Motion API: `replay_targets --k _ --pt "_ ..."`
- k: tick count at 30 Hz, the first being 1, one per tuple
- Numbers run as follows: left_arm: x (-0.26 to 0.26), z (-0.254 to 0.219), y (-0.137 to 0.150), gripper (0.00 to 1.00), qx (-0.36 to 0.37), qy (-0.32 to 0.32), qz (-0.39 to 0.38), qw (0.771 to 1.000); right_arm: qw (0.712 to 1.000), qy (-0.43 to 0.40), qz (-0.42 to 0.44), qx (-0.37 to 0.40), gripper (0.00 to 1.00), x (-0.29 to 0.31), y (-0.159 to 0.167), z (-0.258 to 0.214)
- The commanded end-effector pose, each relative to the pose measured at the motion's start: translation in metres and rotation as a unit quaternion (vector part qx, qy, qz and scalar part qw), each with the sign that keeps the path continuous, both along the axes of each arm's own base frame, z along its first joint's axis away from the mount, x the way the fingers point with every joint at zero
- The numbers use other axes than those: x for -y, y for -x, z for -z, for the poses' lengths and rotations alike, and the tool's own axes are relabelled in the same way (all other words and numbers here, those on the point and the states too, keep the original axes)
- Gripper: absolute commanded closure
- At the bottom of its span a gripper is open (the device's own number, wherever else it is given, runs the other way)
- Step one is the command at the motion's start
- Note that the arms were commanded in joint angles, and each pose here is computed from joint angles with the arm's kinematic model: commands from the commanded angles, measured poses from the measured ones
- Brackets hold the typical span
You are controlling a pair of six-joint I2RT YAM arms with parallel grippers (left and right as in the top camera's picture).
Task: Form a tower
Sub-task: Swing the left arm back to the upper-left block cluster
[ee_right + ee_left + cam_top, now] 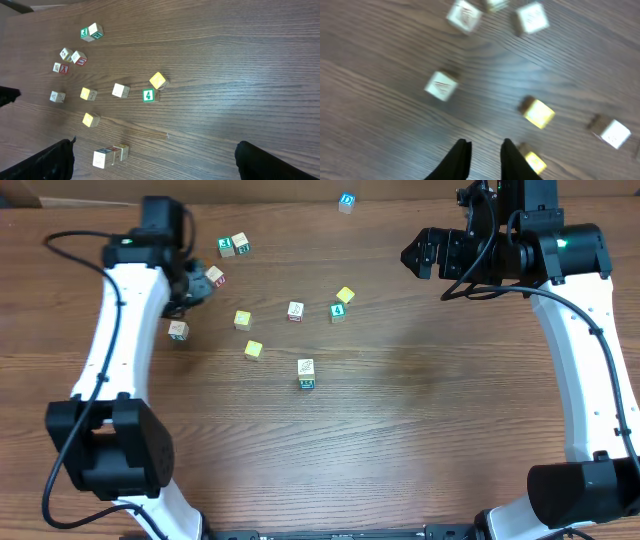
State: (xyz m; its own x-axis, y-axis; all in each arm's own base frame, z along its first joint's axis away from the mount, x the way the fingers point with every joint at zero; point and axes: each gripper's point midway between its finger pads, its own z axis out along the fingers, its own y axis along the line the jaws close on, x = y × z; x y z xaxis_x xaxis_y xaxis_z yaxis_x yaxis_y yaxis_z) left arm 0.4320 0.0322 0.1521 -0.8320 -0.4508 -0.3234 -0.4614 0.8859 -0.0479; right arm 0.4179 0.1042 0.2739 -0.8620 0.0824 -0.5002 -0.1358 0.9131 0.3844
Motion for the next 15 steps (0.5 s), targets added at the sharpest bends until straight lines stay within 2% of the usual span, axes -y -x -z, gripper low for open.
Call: replay_targets --k 1,3,4,6,7,8,15 --pt "-0.013 -0.015 -0.002 0.84 0.022 0.021 -0.001 1.0 1.0 0.001 -0.001 0.012 0.0 -0.002 0.0 -0.009" --pt "-0.022 -0.015 -0.001 0.81 0.021 0.023 -0.007 0.999 1.0 0.001 -0.001 0.012 0.0 -0.002 0.0 -0.009" --pt "-0.025 -0.014 0.0 0.7 0.02 0.023 -0.011 0.999 1.0 0.001 -0.001 0.013 0.0 -0.002 0.0 -0.009" --pt "-0.028 -0.013 0.004 0.35 0.013 0.024 -0.015 1.0 1.0 0.001 -0.001 0.012 0.0 -0.002 0.0 -0.009" --pt "-0.028 -0.013 0.006 0.12 0.009 0.024 -0.017 1.0 1.0 0.001 -0.001 0.012 0.0 -0.002 0.0 -0.009" --pt "-0.028 -0.012 0.008 0.0 0.005 0.025 -0.016 1.0 1.0 0.001 -0.001 0.012 0.0 -0.002 0.0 -0.009" --pt "-0.028 -0.012 0.007 0.0 0.007 0.024 -0.016 1.0 1.0 0.001 -0.001 0.012 0.0 -0.002 0.0 -0.009"
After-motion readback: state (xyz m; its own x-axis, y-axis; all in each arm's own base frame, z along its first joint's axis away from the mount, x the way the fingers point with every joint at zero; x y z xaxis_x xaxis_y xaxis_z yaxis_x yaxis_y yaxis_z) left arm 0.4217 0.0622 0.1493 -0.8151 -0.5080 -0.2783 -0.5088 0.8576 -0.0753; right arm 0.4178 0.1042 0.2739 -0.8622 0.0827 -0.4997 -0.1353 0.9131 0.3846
